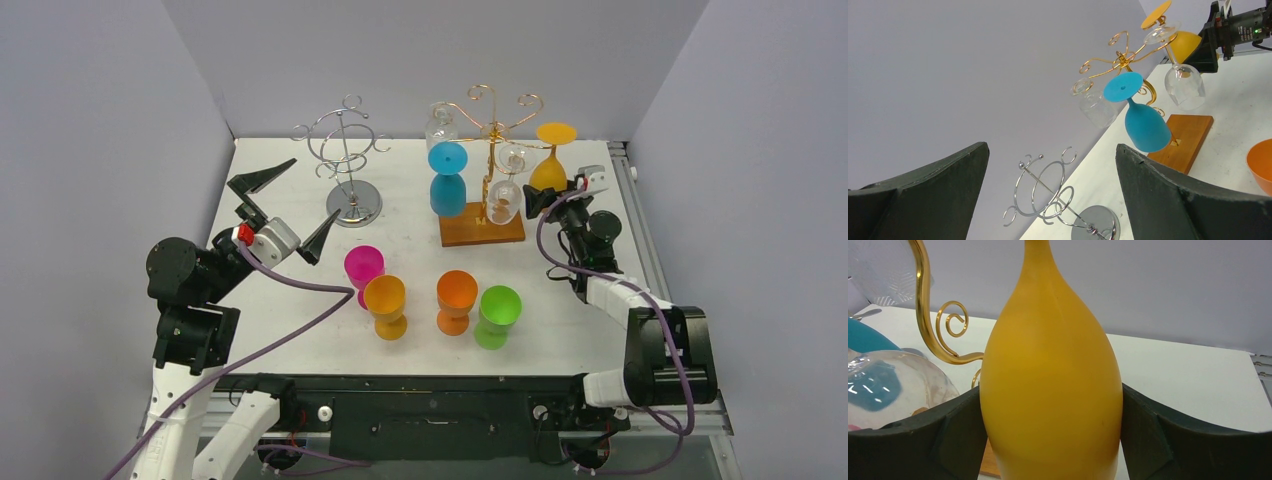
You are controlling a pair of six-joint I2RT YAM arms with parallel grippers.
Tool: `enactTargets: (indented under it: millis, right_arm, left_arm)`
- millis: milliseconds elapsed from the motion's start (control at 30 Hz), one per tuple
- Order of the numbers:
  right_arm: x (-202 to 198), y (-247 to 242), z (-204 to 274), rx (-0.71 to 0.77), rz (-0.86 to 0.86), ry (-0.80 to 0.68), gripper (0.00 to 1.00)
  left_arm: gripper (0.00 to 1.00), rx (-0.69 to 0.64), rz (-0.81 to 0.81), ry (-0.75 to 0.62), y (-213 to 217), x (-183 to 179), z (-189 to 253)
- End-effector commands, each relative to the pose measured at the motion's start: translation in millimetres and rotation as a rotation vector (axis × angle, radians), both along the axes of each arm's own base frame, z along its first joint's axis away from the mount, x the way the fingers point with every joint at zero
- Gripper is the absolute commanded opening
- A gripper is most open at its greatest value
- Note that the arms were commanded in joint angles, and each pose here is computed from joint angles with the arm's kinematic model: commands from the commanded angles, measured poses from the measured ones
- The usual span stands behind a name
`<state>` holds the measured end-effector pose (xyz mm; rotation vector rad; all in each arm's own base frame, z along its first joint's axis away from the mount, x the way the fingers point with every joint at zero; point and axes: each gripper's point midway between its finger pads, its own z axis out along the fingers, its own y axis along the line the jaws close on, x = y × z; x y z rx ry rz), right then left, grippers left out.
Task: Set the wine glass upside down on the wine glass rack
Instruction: Turn the wine glass upside down at the wine rack.
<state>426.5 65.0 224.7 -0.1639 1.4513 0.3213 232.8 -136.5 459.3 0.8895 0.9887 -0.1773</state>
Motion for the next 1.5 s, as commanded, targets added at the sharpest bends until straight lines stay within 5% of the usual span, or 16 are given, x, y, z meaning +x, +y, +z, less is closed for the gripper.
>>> enactTargets:
  millis: [0, 600, 1167, 1467]
  right_arm:
    - [-4, -12, 14, 0.042, -0.056, 0.017, 0.79]
    - [-1, -13, -40, 0.108, -0.046, 0.213, 0.80]
    - [-5, -20, -100, 0.260, -0.129, 0.570, 0.82]
    - [-13, -23, -113, 0.169, -0.163, 0.654, 0.83]
  left_arm:
    - [0.96, -0.008, 0.010, -0.021, 2, 0, 6]
    - [0.96, -0.028, -0.001, -0.043, 2, -8, 18]
    - [0.96, -0.030, 0.010, -0.083, 3, -3, 24]
    - [0.96, -0.028, 0.000, -0.064, 0, 0, 16]
